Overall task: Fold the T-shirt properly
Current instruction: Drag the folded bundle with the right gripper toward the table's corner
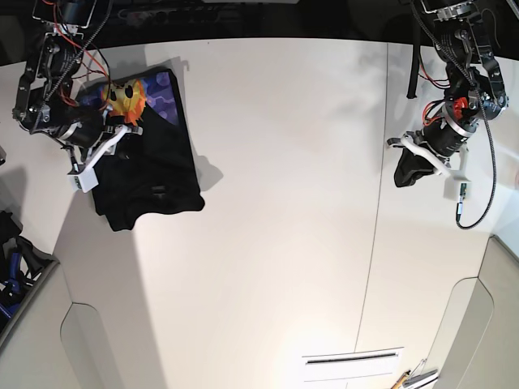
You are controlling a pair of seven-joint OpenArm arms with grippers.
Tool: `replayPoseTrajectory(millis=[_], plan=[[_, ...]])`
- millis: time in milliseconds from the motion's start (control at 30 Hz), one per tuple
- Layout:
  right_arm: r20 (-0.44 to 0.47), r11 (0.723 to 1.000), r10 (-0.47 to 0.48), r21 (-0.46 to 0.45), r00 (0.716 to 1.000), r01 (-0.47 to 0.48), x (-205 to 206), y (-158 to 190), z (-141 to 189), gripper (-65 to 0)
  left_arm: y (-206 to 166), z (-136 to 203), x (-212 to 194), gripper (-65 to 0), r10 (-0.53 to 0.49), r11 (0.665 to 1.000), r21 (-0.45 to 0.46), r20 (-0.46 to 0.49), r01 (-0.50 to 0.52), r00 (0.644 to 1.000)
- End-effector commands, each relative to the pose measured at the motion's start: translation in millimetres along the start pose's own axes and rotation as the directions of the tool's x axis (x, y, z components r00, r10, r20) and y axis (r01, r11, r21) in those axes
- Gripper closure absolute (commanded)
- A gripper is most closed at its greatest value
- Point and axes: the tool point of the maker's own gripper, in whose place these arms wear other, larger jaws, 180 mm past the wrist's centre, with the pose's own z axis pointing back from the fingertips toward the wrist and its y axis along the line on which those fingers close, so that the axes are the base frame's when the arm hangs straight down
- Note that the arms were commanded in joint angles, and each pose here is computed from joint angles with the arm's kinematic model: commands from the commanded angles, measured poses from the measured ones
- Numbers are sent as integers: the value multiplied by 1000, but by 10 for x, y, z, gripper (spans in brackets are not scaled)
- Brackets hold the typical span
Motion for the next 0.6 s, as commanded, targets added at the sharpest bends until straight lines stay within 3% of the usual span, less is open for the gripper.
replayPoseTrajectory(millis=[0,233,333,467,567], plan=[[-63,997,-2,-81,998,-3,-146,-232,103,0,-32,20,147,0,-15,1000,-16,42,16,999],[-19,984,-113,-144,993,109,-303,-590,381,0,-48,19,145,0,-7,1000,-24,41,8,999],[51,981,-151,-118,987,156,-175,-620,460,0,-63,20,160,0,1,999,-33,48,1,999],[158,989,-105,-89,982,120,200,-563,584,0,-67,12,198,0,-2,999,-35,57,4,998],[270,996,-29,-72,962,50,660,-403,735,0,-52,19,274,0,-11,999,-38,69,14,998]])
